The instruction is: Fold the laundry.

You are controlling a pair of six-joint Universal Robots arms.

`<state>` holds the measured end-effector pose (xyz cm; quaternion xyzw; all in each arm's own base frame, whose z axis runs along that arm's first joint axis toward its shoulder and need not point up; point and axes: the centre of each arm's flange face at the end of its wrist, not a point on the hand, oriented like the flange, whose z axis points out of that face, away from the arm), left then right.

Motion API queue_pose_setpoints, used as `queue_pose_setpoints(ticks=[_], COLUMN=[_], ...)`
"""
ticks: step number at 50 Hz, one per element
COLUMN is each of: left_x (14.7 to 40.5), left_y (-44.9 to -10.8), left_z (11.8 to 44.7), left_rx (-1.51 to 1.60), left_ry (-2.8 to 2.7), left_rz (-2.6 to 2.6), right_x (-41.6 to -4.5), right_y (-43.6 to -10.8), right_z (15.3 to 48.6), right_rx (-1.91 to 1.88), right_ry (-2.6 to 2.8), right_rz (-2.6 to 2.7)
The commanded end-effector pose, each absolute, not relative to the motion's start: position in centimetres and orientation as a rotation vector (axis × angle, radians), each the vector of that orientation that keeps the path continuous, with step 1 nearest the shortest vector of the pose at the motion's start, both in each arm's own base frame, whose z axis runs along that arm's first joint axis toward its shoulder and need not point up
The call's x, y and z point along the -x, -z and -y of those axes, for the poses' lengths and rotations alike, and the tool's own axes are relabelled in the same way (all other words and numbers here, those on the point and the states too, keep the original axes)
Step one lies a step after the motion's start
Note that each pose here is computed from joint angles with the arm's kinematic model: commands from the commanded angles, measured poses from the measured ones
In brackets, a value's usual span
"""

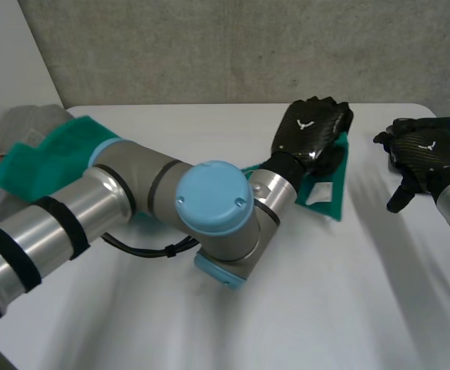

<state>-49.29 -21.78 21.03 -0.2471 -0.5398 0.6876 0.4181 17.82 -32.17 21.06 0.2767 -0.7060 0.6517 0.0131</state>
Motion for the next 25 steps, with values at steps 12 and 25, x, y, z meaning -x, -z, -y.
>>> queue_pose_setpoints(ticks=[12,25], left_x=[34.8,19.4], left_y=[-28.3,-22.9], left_z=[29.3,34.1], left_rx=[0.547,0.928], left_ry=[-2.043,-2.201], left_rz=[1.579,2.307], right_x=[-17.6,-22.6], right_y=[-21.5,-19.6], right_z=[32.2,25.6], right_rx=[-0.850,-1.262], right_ry=[-2.002,-1.722], right_rz=[2.204,2.438])
